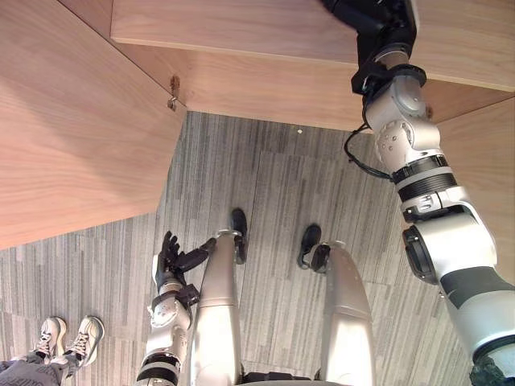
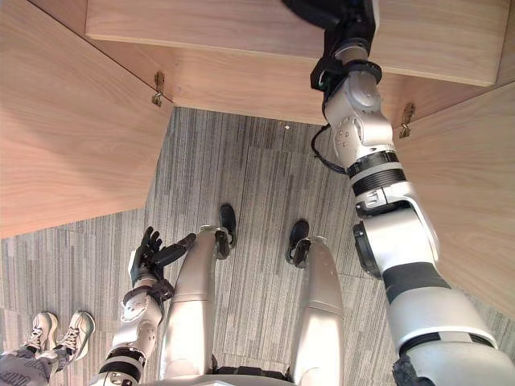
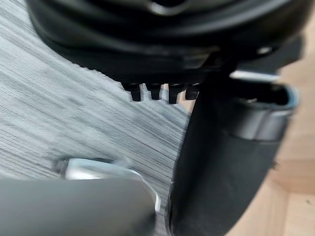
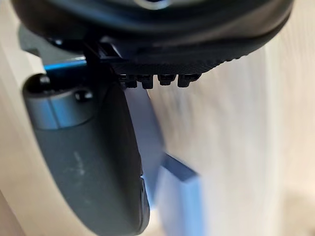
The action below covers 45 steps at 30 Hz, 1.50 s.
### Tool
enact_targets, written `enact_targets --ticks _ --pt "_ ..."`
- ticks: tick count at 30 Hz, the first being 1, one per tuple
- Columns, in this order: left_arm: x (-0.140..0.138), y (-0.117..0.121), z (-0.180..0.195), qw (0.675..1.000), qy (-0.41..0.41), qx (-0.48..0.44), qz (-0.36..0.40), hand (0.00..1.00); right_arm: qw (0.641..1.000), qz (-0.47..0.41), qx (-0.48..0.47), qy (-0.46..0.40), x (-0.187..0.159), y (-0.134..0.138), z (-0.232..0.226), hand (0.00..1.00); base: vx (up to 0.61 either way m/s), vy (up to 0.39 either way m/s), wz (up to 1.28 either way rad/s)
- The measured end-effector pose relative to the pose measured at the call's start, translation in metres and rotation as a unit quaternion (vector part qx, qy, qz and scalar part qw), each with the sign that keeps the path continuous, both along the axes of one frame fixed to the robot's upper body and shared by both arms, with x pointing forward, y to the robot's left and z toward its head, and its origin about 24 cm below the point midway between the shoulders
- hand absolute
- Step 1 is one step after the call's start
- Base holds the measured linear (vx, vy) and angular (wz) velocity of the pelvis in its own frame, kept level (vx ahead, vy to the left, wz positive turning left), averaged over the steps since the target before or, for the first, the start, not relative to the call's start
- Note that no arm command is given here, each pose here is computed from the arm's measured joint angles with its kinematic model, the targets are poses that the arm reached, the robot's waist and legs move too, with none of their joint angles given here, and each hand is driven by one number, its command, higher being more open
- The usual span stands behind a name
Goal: Walk over to the cabinet, pick up the folder, carry it to the office cabinet, place the folder inside the office cabinet, then close the office cabinet door
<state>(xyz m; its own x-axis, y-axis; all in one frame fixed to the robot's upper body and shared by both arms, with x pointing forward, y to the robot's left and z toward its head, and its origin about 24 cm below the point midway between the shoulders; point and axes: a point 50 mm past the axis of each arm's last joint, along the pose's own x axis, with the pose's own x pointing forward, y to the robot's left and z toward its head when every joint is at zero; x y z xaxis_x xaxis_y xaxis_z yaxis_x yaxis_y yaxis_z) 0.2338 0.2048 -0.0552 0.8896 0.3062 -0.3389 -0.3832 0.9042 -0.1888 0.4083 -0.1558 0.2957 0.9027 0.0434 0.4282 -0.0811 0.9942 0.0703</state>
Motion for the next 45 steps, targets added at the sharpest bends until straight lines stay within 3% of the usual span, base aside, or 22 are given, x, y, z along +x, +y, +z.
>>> enact_targets --ticks 9,12,25,31,37,45 --pt "0.004 -0.008 -0.003 0.999 0.006 0.004 -0.037 1.0 0.983 -0.049 -0.173 0.023 0.004 -0.018 -0.018 0.0 0.0 0.0 0.0" --pt "0.006 -0.008 -0.004 0.999 0.011 0.006 -0.04 1.0 0.98 -0.055 -0.188 0.033 0.004 -0.022 -0.027 0.0 0.0 -0.037 -0.01" --pt "0.007 -0.007 -0.005 0.999 0.013 0.003 -0.036 1.0 0.995 -0.024 -0.06 0.071 0.008 -0.012 -0.046 0.0 -0.01 -0.017 0.0" --pt "0.004 0.0 -0.008 1.0 0.02 -0.008 -0.011 1.0 0.995 -0.038 -0.039 0.079 0.014 0.01 -0.039 0.0 -0.04 -0.033 -0.04" --pt "0.005 -0.002 -0.006 1.0 0.013 -0.009 -0.003 1.0 0.992 -0.08 -0.057 0.075 0.017 0.014 -0.017 0.0 -0.07 -0.028 0.08" --pt "0.01 -0.01 0.001 1.0 -0.005 -0.019 0.003 1.0 0.986 -0.147 -0.074 0.016 0.01 -0.007 0.041 0.0 -0.03 -0.027 0.12"
